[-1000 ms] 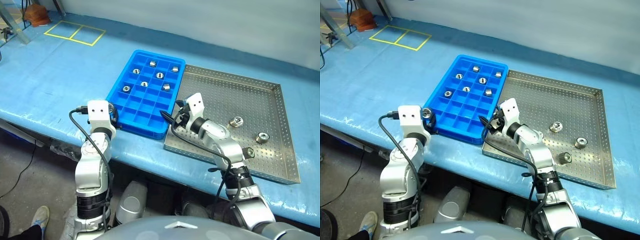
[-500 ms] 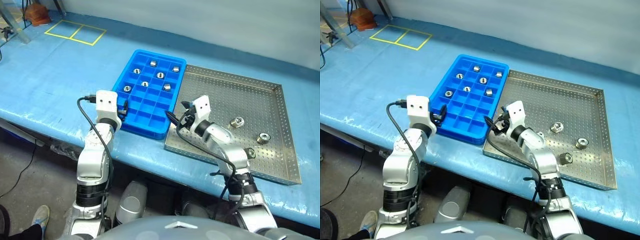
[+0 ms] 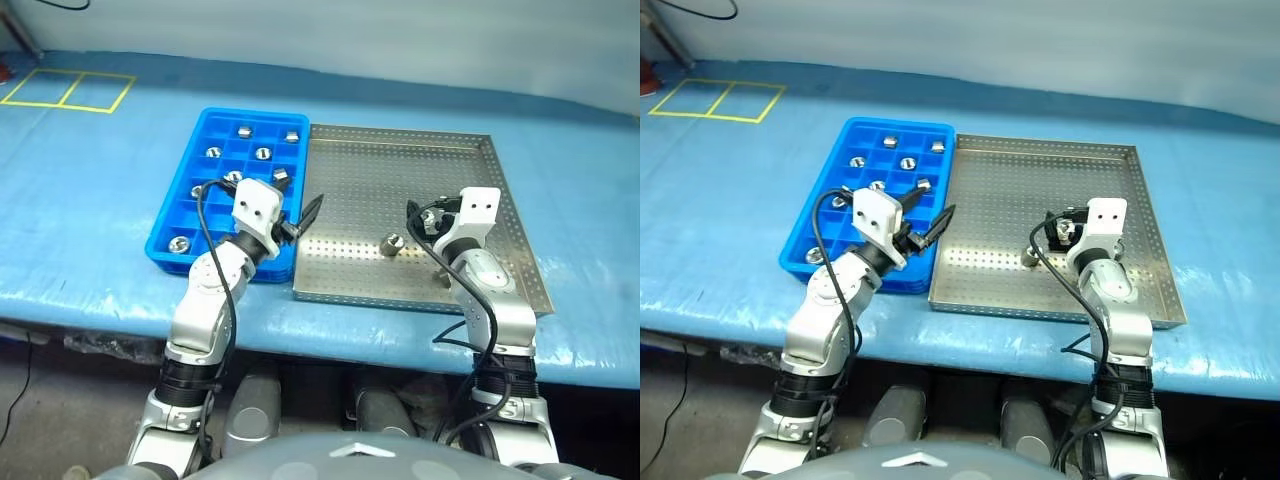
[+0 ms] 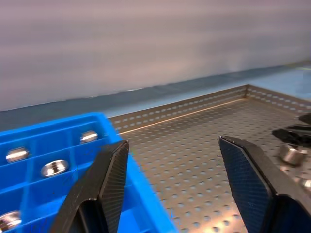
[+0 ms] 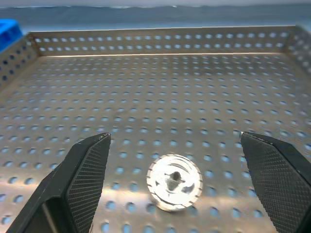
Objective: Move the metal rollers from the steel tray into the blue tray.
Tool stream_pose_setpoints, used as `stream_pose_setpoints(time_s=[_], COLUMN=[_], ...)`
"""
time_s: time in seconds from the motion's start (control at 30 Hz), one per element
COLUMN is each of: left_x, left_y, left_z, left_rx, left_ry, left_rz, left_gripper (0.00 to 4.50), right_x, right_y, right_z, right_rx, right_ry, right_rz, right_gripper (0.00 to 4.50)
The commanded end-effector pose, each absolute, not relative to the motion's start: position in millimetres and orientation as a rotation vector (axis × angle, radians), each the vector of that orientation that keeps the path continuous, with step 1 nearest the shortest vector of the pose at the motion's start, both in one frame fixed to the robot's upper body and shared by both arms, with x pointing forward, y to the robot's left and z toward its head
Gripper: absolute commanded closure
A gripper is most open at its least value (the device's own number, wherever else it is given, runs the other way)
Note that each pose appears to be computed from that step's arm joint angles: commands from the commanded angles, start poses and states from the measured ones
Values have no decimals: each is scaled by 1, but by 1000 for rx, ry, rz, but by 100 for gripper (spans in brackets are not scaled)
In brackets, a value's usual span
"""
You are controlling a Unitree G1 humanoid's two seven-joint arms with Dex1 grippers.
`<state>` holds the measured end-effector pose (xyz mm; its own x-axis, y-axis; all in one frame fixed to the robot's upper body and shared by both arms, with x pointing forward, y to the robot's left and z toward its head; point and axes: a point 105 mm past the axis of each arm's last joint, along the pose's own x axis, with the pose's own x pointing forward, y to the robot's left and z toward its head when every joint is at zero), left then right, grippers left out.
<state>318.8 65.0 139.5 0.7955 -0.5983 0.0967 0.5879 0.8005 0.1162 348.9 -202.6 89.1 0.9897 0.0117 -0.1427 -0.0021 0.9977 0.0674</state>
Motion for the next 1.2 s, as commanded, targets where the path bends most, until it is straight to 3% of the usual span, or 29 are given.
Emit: stream_pose_setpoints(time_s=[0.03, 0.37, 0.57, 1.03, 1.2], left_x=[319, 349, 370, 364, 362], left_y=[58, 8, -13, -3, 6], left_z=[143, 138, 114, 61, 56], left_rx=[108, 134, 153, 140, 124], left_ry=[-168, -125, 23, 318, 334], left_rz=[-675, -839, -870, -846, -800], left_gripper=[127, 127, 127, 127, 274], right_x=[348, 323, 303, 290, 294], right_y=[-204, -214, -212, -220, -215], right_z=[106, 112, 110, 104, 108], right_rx=[49, 9, -16, -25, -35], right_ry=[87, 49, 49, 67, 57], right_rz=[-4, -41, -42, -95, -69], right_gripper=[0, 0, 0, 0, 0])
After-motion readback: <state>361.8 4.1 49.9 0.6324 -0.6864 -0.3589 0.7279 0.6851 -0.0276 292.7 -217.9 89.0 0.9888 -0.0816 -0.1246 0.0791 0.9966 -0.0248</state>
